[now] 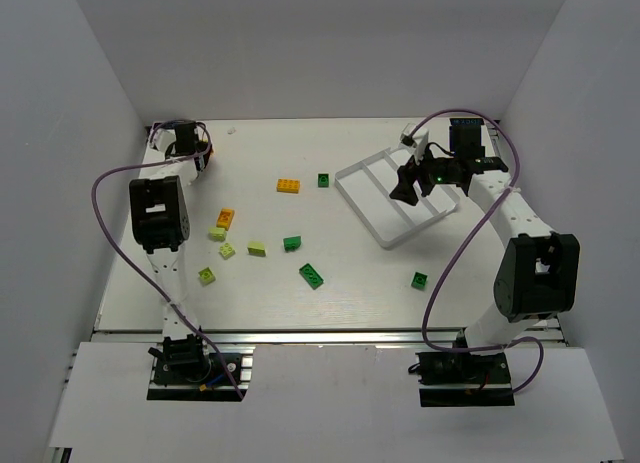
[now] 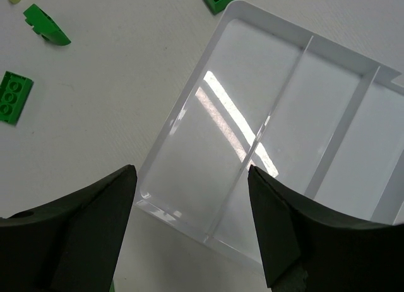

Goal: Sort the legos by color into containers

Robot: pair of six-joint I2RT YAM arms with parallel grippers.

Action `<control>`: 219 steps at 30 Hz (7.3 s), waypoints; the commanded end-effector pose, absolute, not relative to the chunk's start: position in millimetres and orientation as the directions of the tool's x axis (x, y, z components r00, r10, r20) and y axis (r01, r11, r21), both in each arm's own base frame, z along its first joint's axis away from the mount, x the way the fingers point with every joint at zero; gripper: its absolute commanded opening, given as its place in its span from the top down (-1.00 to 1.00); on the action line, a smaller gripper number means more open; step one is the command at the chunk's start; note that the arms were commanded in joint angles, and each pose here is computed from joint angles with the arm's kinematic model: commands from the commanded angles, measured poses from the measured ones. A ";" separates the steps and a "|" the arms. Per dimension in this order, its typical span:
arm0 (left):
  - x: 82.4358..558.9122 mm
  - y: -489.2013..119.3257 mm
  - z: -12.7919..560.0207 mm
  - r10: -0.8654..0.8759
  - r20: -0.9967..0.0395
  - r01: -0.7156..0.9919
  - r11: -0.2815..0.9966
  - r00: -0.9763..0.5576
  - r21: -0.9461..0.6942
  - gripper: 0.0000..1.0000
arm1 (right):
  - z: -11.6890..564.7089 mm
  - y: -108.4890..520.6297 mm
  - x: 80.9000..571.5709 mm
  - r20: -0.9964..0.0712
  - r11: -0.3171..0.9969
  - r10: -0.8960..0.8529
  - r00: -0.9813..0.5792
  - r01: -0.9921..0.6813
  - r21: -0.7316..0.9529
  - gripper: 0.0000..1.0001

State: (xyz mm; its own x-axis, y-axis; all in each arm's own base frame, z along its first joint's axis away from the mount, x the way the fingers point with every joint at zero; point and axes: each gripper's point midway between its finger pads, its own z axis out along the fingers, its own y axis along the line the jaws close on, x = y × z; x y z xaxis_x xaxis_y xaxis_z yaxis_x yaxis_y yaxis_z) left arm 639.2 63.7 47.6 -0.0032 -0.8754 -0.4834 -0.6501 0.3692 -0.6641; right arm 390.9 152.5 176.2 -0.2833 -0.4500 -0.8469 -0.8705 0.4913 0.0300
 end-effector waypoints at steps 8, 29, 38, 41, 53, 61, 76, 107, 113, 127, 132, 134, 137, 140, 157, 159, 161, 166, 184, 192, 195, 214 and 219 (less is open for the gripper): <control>595.1 27.1 79.3 -0.845 -0.504 -0.522 0.515 -0.176 -0.680 0.10 | 198.4 155.7 375.3 -0.875 0.478 -0.430 -0.223 -0.878 -0.011 -0.53; 648.0 83.4 61.2 -0.818 -0.564 -0.702 0.469 -0.115 -0.536 -0.81 | 187.9 151.3 374.7 -0.868 0.493 -0.440 -0.231 -0.870 -0.019 -0.53; 655.0 79.9 46.8 -0.845 -0.528 -0.697 0.429 -0.085 -0.574 -0.82 | 188.0 151.5 384.8 -0.863 0.493 -0.451 -0.229 -0.870 -0.027 -0.54; 657.4 78.4 44.4 -0.856 -0.511 -0.697 0.412 -0.076 -0.587 -0.81 | 186.5 150.7 386.0 -0.861 0.497 -0.451 -0.237 -0.867 -0.022 -0.53; 646.1 77.4 19.9 -0.888 -0.452 -0.740 0.358 -0.082 -0.570 -0.52 | 187.2 149.1 385.7 -0.860 0.513 -0.447 -0.245 -0.858 -0.022 -0.53; 646.4 80.4 19.4 -0.893 -0.443 -0.737 0.355 -0.085 -0.575 -0.28 | 187.9 149.2 385.0 -0.861 0.512 -0.446 -0.244 -0.858 -0.022 -0.52; 627.4 61.9 8.0 -0.900 -0.398 -0.720 0.396 -0.179 -0.570 -0.06 | 186.3 148.3 379.8 -0.862 0.513 -0.446 -0.240 -0.858 -0.027 -0.52; 584.7 58.0 76.1 -0.907 -0.412 -0.597 0.379 -0.089 -0.707 -0.67 | 180.7 147.5 368.3 -0.865 0.506 -0.445 -0.231 -0.862 -0.031 -0.51; 589.5 78.3 63.3 -0.908 -0.415 -0.700 0.329 -0.050 -0.634 -0.83 | 178.5 145.6 371.0 -0.864 0.510 -0.450 -0.228 -0.859 -0.038 -0.52; 635.6 79.6 37.9 -0.963 -0.267 -0.709 0.164 0.036 -0.686 -0.85 | 175.1 146.0 373.7 -0.857 0.507 -0.459 -0.232 -0.861 -0.038 -0.52; 641.2 74.6 30.1 -0.972 -0.235 -0.711 0.151 0.021 -0.687 -0.82 | 173.6 145.0 373.4 -0.854 0.510 -0.462 -0.238 -0.859 -0.037 -0.52; 640.7 69.8 27.1 -0.976 -0.217 -0.713 0.152 0.000 -0.684 -0.78 | 173.4 145.0 374.5 -0.854 0.512 -0.462 -0.238 -0.858 -0.037 -0.52; 633.2 63.5 18.1 -0.980 -0.198 -0.724 0.158 -0.030 -0.671 -0.67 | 174.9 144.5 376.2 -0.856 0.517 -0.458 -0.240 -0.855 -0.038 -0.52; 628.2 54.7 7.6 -0.979 -0.184 -0.727 0.192 -0.091 -0.660 -0.52 | 175.5 146.0 376.4 -0.857 0.515 -0.456 -0.238 -0.856 -0.037 -0.52; 596.5 33.8 -24.0 -0.903 -0.194 -0.730 0.425 -0.383 -0.536 -0.32 | 177.7 146.4 372.9 -0.861 0.514 -0.451 -0.234 -0.857 -0.037 -0.51; 592.0 32.5 -26.4 -0.898 -0.190 -0.731 0.434 -0.397 -0.527 -0.25 | 178.5 145.4 372.6 -0.862 0.516 -0.450 -0.232 -0.856 -0.039 -0.50; 586.5 32.3 -26.9 -0.892 -0.194 -0.730 0.447 -0.409 -0.516 -0.20 | 178.2 145.6 370.9 -0.862 0.516 -0.451 -0.232 -0.856 -0.039 -0.51; 580.2 31.7 -26.3 -0.883 -0.199 -0.727 0.464 -0.425 -0.506 -0.10 | 178.6 145.3 368.8 -0.862 0.516 -0.451 -0.231 -0.856 -0.041 -0.50; 560.5 44.2 5.3 -0.904 -0.285 -0.702 0.428 -0.320 -0.569 -0.70 | 177.3 144.6 362.9 -0.863 0.511 -0.454 -0.224 -0.858 -0.047 -0.50; 588.5 49.8 29.9 -0.978 -0.181 -0.660 0.206 -0.107 -0.722 -0.52 | 174.6 143.7 363.5 -0.860 0.515 -0.454 -0.230 -0.856 -0.043 -0.50; 598.9 53.8 40.2 -0.987 -0.154 -0.638 0.148 -0.046 -0.755 0.00 | 172.3 143.0 362.8 -0.857 0.516 -0.461 -0.232 -0.855 -0.046 -0.50; 639.2 100.9 30.7 -0.962 -0.122 -0.605 -0.053 0.244 -0.795 0.86 | 169.3 139.0 368.5 -0.836 0.509 -0.494 -0.238 -0.859 -0.056 -0.50; 660.4 102.1 18.6 -0.964 -0.088 -0.582 -0.079 0.253 -0.809 0.84 | 171.3 134.6 371.4 -0.823 0.507 -0.518 -0.233 -0.859 -0.076 -0.50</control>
